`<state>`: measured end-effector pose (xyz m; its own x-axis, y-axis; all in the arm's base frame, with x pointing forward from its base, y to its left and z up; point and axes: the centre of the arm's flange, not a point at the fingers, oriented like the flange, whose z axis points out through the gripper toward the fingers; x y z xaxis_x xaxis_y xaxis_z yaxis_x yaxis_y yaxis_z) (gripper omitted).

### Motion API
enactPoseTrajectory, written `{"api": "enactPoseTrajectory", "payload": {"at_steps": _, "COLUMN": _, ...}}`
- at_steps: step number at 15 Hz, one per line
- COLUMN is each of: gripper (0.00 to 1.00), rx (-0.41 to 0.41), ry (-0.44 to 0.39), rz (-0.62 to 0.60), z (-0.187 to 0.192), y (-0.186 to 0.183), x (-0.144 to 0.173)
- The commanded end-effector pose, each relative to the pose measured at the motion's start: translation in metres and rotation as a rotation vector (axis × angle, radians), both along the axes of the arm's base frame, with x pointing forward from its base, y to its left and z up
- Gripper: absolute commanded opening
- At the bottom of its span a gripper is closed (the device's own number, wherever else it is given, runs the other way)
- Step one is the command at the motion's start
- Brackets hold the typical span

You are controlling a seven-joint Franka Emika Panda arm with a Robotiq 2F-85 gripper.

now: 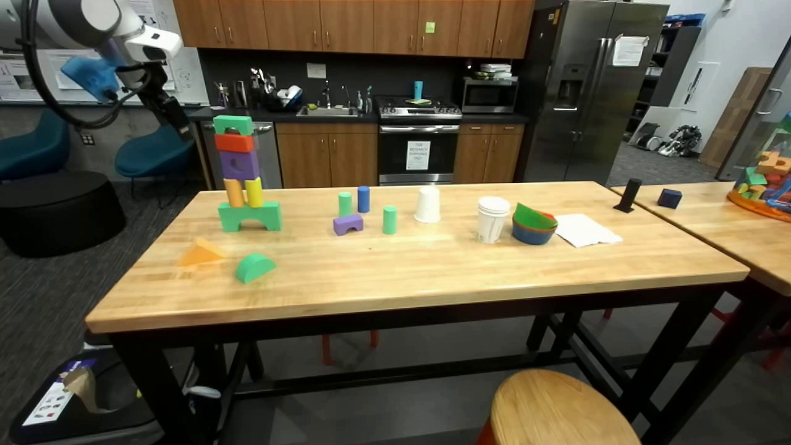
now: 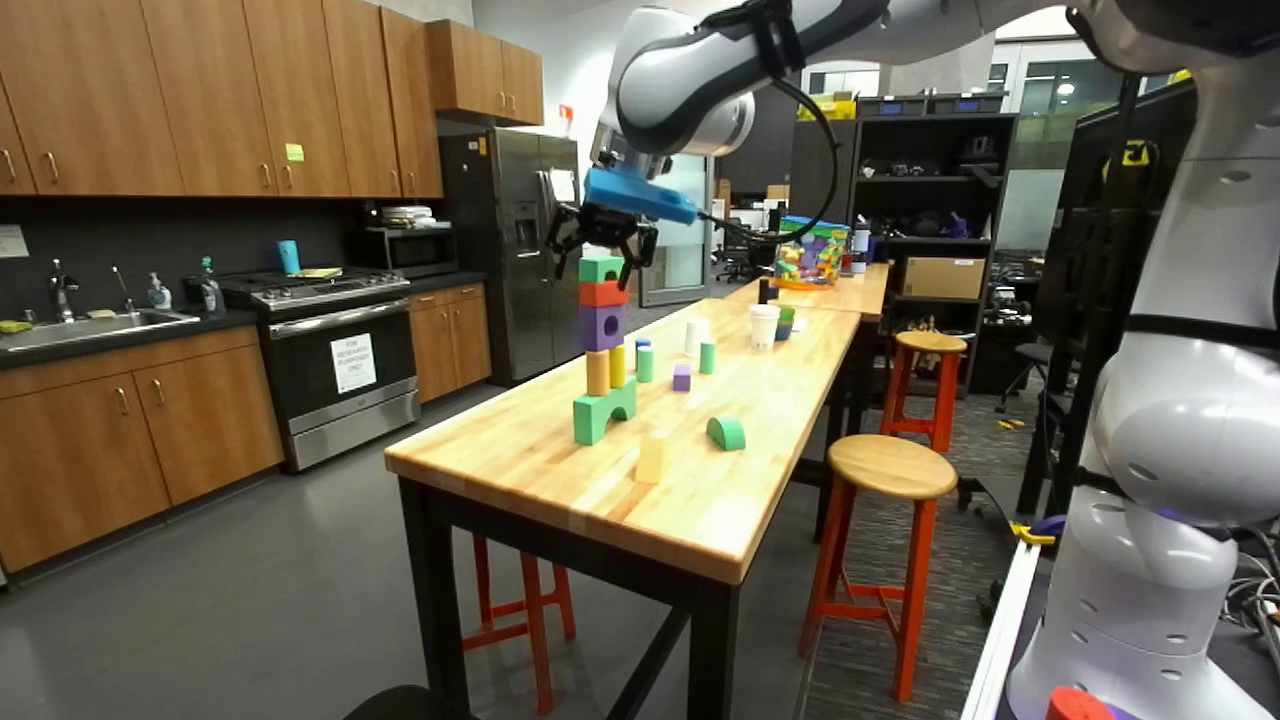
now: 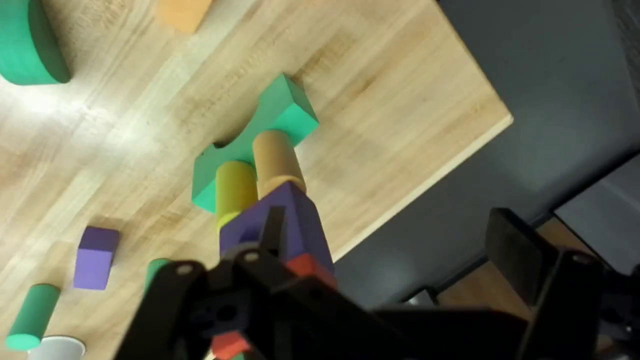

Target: Remove the green block from on top of the pile on the left and put it on the table

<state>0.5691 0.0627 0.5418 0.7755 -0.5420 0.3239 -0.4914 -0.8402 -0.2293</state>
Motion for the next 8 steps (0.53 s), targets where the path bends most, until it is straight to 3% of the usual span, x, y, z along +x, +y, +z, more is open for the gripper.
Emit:
{"api": "enactPoseTrajectory", "payload": {"at_steps": 1, "gripper": 1.00, "rx": 0.050, "ry": -0.012, "rz": -0.136, "z": 0.040, "y": -0.006, "x": 0.034}}
{"api": "enactPoseTrajectory", "payload": {"at_steps": 4, "gripper": 1.00, "rx": 0.140, "ry": 0.072, "rz": -0.175, "z": 0.060, "y": -0.015, "x": 0.049}}
{"api": "enactPoseTrajectory", "payload": {"at_steps": 8, "gripper": 1.00, "rx": 0.178, "ry": 0.156, "rz": -0.248, "z": 0.080, "y": -0.028, "x": 0.065}}
